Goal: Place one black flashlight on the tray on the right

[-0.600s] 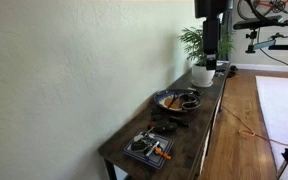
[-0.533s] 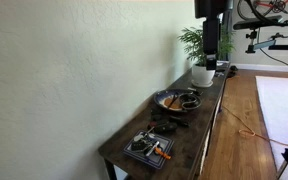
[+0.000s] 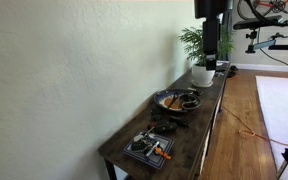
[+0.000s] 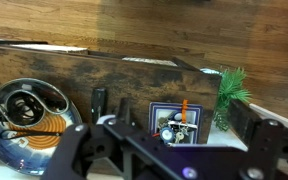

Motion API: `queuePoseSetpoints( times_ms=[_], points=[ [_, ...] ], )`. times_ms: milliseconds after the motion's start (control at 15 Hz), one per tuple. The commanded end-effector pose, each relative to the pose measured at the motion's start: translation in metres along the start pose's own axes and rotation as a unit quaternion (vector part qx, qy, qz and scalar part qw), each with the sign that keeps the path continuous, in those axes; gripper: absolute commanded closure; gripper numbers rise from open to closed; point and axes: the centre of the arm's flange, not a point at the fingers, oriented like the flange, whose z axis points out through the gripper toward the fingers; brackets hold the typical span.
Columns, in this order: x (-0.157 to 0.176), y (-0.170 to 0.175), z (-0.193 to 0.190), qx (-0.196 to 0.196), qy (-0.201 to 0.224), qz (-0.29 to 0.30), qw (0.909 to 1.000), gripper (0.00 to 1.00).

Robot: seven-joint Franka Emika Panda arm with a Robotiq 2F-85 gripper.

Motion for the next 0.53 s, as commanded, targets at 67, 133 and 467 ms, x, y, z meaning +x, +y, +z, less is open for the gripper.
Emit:
queuePoseSetpoints(
  times_ms=[67,133,467],
  points=[
    [0.007,0.008,0.014,-0.011,0.008,0.008,0.9999,0.00],
    [0.010,0.012,0.020,-0.013,0.009,0.007,0.9999,0.00],
    [0.026,0.031,0.055,-0.021,0.017,0.015,0.9995,0.00]
  ],
)
